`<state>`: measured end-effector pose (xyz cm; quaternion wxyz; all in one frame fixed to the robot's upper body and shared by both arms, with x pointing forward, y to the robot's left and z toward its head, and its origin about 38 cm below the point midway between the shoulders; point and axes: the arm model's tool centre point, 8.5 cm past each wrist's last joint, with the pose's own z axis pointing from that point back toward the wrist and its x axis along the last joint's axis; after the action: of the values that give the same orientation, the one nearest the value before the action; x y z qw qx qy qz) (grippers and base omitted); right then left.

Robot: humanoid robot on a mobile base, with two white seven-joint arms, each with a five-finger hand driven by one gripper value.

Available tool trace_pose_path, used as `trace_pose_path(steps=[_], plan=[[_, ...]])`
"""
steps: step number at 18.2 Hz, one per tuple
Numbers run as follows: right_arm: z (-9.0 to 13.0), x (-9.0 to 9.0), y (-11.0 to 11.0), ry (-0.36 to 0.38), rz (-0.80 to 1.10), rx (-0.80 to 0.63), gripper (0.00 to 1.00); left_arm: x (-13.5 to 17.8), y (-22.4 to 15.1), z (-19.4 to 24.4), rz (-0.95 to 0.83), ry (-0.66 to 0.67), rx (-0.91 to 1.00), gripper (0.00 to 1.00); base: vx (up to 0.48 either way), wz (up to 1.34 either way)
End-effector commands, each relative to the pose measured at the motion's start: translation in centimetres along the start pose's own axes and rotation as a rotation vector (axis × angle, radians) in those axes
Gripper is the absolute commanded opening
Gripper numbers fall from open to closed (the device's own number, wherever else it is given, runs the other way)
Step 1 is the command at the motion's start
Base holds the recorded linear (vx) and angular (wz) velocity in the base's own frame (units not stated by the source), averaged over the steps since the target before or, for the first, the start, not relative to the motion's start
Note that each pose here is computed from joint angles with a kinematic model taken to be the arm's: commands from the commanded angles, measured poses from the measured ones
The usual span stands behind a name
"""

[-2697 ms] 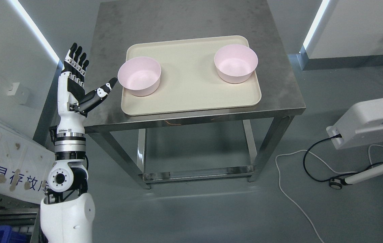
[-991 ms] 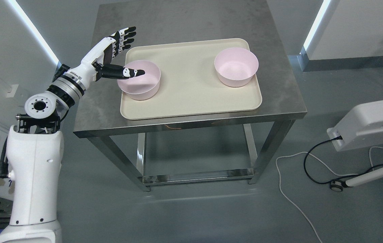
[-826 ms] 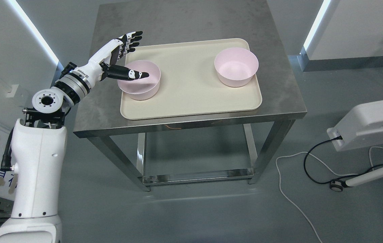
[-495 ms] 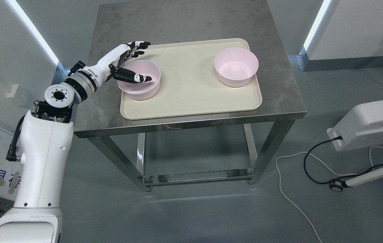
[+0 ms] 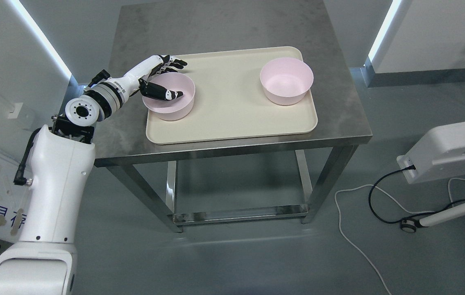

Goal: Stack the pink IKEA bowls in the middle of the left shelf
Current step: 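Grasp the rim of the pink bowl with the left hand and lift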

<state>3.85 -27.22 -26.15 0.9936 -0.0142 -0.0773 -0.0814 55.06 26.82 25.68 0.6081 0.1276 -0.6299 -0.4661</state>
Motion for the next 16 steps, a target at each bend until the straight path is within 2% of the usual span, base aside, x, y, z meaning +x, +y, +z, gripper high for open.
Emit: trace_pose_path(steps=[1,5,10,14,16], plan=[[0.1,0.2,-1.1,-0.003,0.004,-0.017,1.00,-0.5,-1.2,-1.0,-0.079,0.038,-0.047,0.52,0.000,0.00],[0.1,0.1,-1.1,-0.002,0.003,-0.017,1.00,0.5,-1.5,-1.1,-0.161,-0.040,-0.057,0.28,0.000,0.00],[0.1,0.2,-1.1,-0.003,0.004,-0.017,1.00,1.2,-1.3,-0.9,-0.199,-0.110,-0.049,0.08,0.000,0.00],[0.1,0.1,-1.1,-0.002,0.003,-0.017,1.00,2.0,-0.7,-1.0,-0.142,-0.159,0.003,0.01,0.000,0.00],[0.1,0.2,-1.1,-0.003,0.004,-0.017,1.00,2.7,0.4,-0.8,-0.138,-0.185,0.031,0.00,0.000,0.00]])
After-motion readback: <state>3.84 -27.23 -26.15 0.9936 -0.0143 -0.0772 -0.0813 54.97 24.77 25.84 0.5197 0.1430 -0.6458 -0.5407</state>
